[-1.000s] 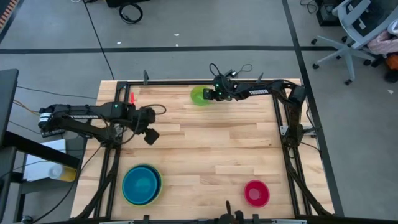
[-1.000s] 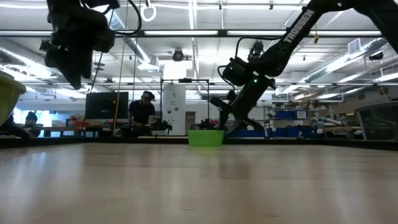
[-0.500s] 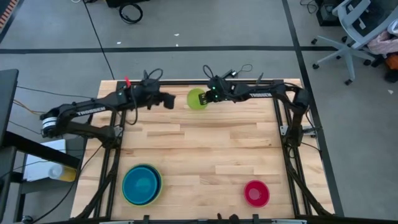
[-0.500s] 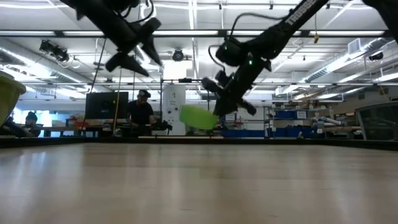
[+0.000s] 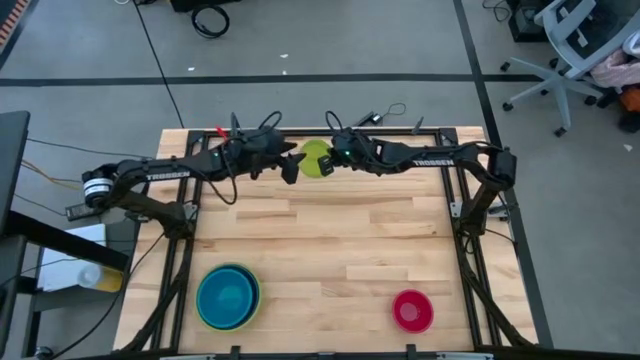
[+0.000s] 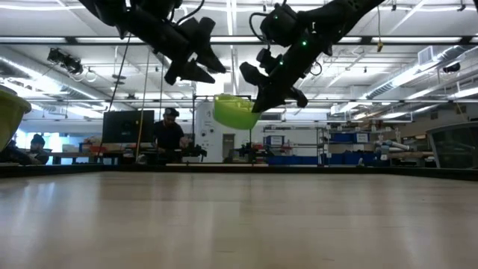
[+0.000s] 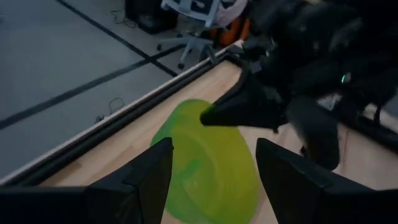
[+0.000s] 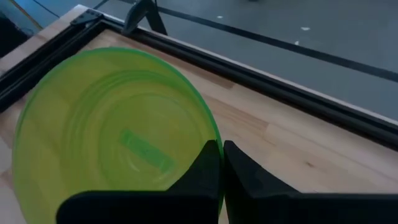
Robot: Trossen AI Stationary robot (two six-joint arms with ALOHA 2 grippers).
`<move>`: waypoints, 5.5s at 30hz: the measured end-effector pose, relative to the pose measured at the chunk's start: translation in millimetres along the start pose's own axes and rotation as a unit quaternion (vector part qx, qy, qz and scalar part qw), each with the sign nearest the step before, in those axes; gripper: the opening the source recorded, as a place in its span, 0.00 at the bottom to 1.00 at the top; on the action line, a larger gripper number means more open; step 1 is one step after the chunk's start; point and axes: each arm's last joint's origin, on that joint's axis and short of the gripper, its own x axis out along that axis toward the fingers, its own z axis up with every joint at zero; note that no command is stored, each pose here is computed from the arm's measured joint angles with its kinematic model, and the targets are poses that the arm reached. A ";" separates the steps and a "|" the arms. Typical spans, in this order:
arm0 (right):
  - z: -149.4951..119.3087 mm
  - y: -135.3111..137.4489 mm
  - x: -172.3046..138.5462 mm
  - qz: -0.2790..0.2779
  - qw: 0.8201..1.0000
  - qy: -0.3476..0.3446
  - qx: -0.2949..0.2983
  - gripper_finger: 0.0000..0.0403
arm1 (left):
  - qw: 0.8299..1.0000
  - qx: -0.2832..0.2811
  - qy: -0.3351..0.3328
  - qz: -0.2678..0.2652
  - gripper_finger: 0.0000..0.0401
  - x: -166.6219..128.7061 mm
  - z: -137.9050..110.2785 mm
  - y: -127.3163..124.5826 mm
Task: Nest bowls inside each other
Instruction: Stack the light green bowl on top of the the blue bowl, then stack the red bowl on top of the the light green bowl
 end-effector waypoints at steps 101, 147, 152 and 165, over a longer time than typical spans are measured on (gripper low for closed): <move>-231.7 5.0 -221.8 0.282 0.795 0.487 -0.225 0.53 | 0.970 -0.035 0.219 -0.099 0.61 -73.1 -32.2 -82.2; -72.5 4.1 -105.8 -0.053 0.998 0.040 0.023 0.06 | 0.991 -0.027 0.078 -0.102 0.61 28.5 -18.0 -55.5; -53.8 17.0 -91.5 -0.067 0.997 0.023 -0.017 0.07 | 0.994 0.004 0.052 -0.101 0.61 38.6 -16.2 -51.1; -17.1 37.3 -91.7 -0.044 0.995 -0.010 -0.087 0.07 | 0.998 -0.014 0.060 -0.011 0.27 46.0 -17.1 -28.6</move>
